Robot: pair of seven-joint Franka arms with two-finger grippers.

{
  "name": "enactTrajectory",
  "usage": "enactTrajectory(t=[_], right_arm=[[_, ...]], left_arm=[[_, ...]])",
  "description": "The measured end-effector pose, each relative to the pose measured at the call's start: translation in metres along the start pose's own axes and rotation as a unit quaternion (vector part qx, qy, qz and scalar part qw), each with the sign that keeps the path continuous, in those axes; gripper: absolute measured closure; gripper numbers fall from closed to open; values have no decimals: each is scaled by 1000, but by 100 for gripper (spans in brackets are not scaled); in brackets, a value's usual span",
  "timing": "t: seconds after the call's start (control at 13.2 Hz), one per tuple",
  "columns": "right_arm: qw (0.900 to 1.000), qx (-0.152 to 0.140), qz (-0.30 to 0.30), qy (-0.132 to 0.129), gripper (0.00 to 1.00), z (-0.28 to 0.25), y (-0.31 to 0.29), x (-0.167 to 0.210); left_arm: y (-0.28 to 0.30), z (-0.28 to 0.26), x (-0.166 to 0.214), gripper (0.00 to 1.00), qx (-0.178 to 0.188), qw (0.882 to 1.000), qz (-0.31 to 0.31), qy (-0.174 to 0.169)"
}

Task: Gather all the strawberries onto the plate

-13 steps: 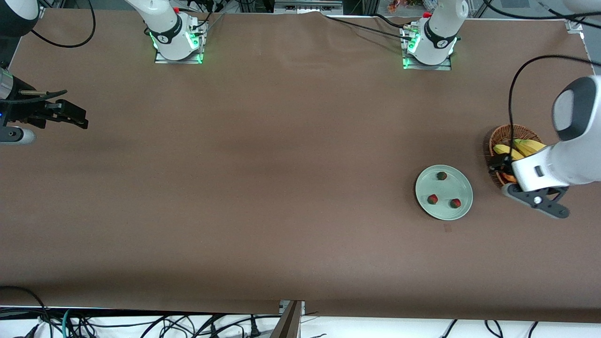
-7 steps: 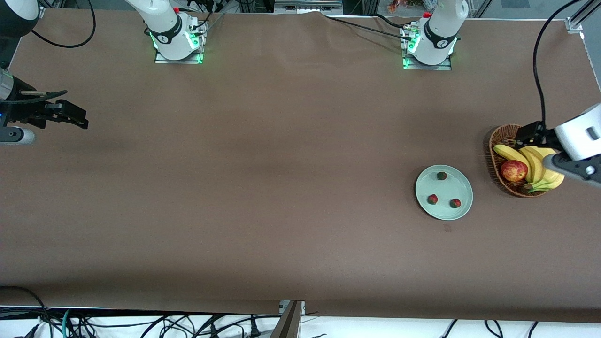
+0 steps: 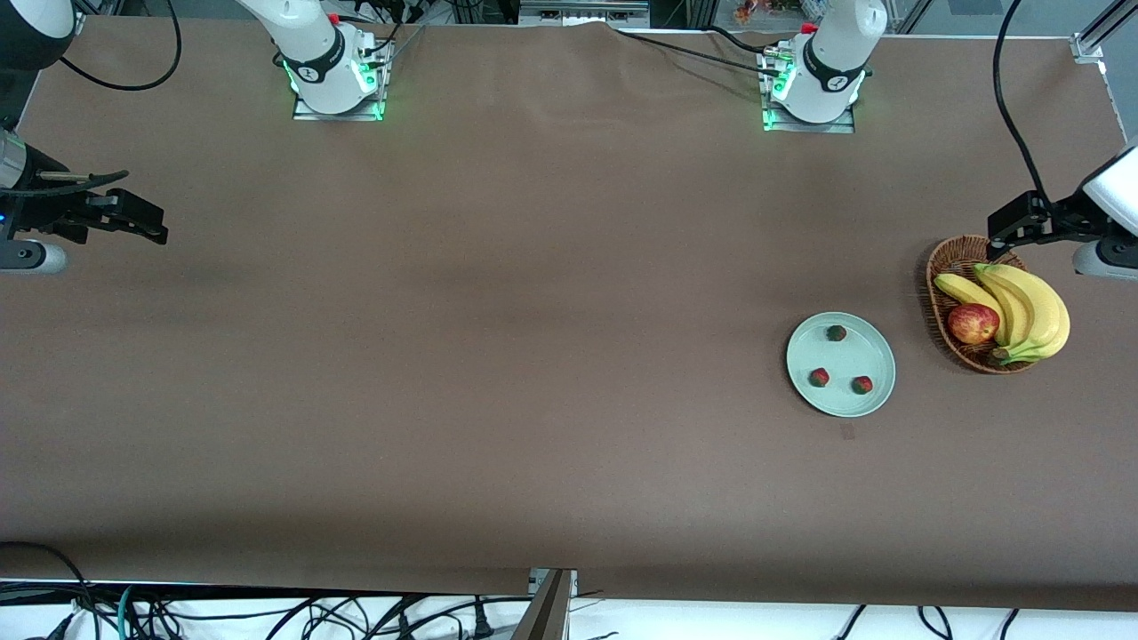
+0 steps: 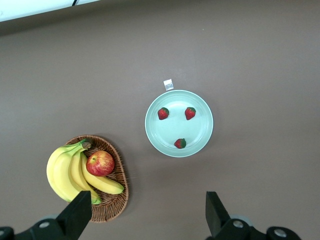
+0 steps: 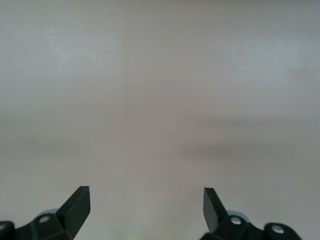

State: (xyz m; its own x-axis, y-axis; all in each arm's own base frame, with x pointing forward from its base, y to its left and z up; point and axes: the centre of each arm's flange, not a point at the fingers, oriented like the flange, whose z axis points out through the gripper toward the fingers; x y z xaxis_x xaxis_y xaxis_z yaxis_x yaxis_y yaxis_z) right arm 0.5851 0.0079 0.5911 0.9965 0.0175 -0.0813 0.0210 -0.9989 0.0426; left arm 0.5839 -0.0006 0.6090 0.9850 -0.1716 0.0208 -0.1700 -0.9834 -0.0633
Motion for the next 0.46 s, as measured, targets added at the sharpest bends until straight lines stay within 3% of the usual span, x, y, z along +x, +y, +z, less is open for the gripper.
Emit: enactTrajectory(t=[0.46], right_arm=[[1000,0,-1,0,0,0,-1,0]], left_arm=[[3,5,-26,0,1,1000,-15,6]])
